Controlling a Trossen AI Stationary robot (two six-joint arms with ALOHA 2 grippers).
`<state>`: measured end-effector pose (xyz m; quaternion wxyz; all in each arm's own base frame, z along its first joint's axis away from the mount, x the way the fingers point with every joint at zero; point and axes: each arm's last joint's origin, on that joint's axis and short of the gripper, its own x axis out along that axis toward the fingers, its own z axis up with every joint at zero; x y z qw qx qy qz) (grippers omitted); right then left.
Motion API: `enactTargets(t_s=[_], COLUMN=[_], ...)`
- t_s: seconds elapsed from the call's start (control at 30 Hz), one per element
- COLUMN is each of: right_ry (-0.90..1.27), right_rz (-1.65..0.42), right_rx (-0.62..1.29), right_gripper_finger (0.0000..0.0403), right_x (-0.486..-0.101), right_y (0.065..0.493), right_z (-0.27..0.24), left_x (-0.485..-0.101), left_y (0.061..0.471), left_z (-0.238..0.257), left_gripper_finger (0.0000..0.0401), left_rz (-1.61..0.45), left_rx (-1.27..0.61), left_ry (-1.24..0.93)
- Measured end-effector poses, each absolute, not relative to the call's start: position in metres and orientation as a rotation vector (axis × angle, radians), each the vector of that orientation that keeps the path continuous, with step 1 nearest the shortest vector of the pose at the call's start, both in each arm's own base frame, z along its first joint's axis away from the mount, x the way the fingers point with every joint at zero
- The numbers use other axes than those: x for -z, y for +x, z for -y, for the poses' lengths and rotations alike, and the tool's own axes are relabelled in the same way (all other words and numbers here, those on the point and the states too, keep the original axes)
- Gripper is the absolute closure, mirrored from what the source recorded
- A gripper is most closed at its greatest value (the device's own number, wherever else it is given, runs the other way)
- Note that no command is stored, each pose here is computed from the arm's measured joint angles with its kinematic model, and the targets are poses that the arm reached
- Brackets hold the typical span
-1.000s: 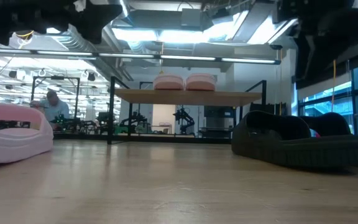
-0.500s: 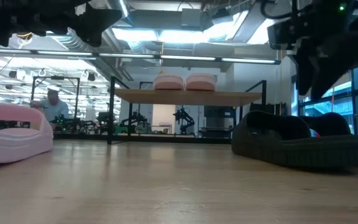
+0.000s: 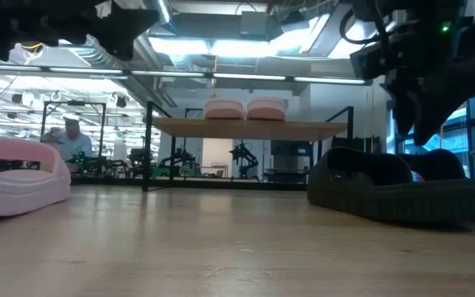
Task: Pick and place slides into the shelf
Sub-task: Put the black slipper slide under the shelf
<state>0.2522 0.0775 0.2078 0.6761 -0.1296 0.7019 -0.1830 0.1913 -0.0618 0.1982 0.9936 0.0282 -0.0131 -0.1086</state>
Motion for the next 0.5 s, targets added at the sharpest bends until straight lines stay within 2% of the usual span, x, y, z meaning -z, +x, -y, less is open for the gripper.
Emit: enactTargets(t_s=[0.5], right_ry=[-0.324], right_rz=[-1.618], right_rx=[0.442], right_gripper_finger=[0.0207], right_x=[-0.187], right_y=[0.267], right_z=[-0.068], left_x=[-0.198], left_y=[0.191], left_z=[0.063], left_gripper_finger=[0.0140], left_rz=[0.027], left_rx=[0.225], left_ry=[0.058])
